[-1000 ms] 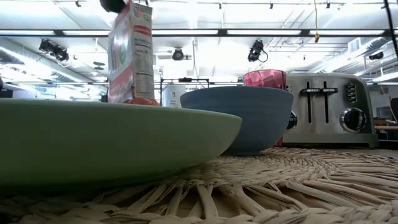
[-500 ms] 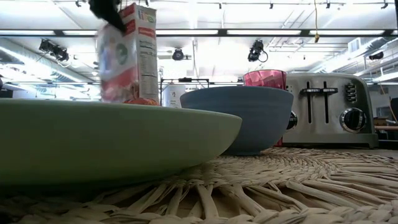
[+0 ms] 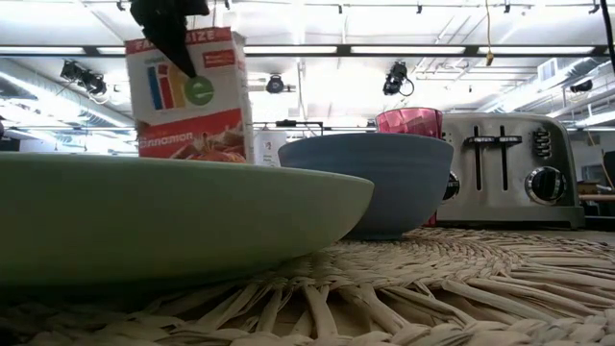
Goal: Arrange a breakfast setting
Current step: Pour the cereal from the cereal box into the blue bowl
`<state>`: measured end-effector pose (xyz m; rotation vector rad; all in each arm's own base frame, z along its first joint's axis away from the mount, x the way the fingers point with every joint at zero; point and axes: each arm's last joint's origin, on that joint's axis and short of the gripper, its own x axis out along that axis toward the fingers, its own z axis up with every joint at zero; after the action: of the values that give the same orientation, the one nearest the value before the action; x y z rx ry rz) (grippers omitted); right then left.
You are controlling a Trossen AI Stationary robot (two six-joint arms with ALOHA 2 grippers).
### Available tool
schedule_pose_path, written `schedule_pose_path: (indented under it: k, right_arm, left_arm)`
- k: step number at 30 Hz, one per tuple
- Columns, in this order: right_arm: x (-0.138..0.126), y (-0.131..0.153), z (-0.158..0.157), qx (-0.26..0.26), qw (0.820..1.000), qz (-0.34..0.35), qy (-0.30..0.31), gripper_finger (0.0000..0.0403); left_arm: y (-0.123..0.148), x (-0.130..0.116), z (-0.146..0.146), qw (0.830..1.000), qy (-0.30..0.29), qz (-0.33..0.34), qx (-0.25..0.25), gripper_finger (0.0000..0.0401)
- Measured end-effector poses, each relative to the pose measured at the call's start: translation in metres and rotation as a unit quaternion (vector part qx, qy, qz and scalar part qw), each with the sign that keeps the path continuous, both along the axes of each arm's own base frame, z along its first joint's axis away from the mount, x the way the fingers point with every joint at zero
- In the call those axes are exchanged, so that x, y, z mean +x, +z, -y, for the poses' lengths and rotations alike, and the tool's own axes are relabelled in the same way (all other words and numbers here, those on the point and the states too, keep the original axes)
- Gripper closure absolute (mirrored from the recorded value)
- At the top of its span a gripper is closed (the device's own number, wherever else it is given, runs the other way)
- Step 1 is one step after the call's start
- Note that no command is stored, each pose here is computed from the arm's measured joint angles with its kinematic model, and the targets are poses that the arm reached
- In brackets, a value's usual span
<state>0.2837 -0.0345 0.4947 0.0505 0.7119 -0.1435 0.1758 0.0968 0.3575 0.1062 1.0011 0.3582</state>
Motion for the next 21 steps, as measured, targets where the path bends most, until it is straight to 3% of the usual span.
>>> schedule_pose_path:
  k: [5, 8, 14, 21]
  right_arm:
    - [0.001, 0.000, 0.006, 0.013, 1.000, 0.005, 0.004, 0.0058]
    - [0.002, 0.001, 0.007, 0.018, 1.000, 0.014, 0.006, 0.0058]
    - [0.003, 0.002, 0.007, 0.014, 1.000, 0.020, 0.013, 0.0058]
    - [0.003, 0.002, 0.007, 0.012, 1.000, 0.022, 0.015, 0.0058]
  left_arm:
    - [0.014, -0.018, -0.008, 0.996, 0.059, -0.054, 0.033, 0.0390]
    - [0.022, -0.027, -0.017, 0.994, 0.094, -0.043, 0.042, 0.0392]
    - [0.021, -0.043, -0.039, 0.984, 0.170, -0.049, 0.033, 0.0392]
    - [0.014, -0.042, -0.060, 0.975, 0.214, -0.051, 0.025, 0.0392]
